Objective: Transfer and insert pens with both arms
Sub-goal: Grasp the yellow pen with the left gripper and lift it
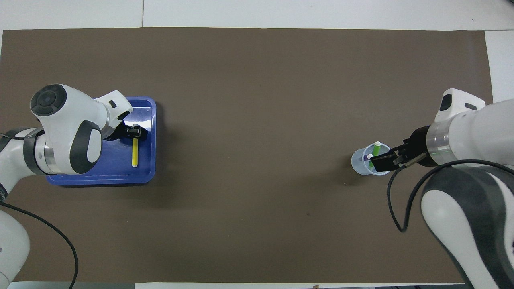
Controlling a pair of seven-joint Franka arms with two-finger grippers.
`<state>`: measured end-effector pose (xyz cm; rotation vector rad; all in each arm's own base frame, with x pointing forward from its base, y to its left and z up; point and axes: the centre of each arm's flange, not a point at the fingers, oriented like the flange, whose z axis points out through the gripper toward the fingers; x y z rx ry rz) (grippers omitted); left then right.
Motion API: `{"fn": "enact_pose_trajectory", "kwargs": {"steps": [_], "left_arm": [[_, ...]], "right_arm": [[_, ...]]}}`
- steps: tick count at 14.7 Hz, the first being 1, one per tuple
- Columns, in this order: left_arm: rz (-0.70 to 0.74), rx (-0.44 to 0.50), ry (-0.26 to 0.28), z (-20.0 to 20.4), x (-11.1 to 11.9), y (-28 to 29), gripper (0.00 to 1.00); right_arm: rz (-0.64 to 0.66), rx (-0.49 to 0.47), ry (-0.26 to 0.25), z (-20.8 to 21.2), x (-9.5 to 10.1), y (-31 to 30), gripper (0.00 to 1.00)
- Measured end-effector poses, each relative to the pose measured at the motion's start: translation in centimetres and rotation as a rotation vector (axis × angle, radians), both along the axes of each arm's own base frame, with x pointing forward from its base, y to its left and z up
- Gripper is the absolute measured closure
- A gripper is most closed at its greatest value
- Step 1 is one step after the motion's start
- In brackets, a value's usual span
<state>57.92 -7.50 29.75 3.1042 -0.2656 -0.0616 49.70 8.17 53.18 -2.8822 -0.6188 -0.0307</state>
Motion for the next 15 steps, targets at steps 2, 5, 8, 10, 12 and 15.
{"fn": "enact_pose_trajectory", "kwargs": {"steps": [2,5,8,10,12,15], "left_arm": [[0.000,0.001,-0.010,0.4,0.2,0.1,0.51],[0.001,0.001,-0.014,0.6,0.4,0.1,0.83],[0.001,0.001,-0.013,0.6,0.4,0.1,0.83],[0.003,0.002,0.002,0.7,0.4,0.3,0.83],[0.011,0.005,0.041,1.6,0.7,0.5,0.83],[0.097,0.016,0.094,3.9,1.1,0.3,0.83]], "right_arm": [[-0.095,0.112,0.085,3.1,-1.0,0.3,0.00],[-0.254,0.183,0.169,3.7,-1.3,0.5,0.00],[-0.437,0.289,0.243,3.7,-1.0,1.8,0.00],[-0.535,0.360,0.268,4.0,-0.7,3.1,0.00],[-0.619,0.406,0.283,4.1,-0.5,5.0,0.00],[-0.718,0.455,0.290,4.4,-0.6,8.2,0.00]]}}
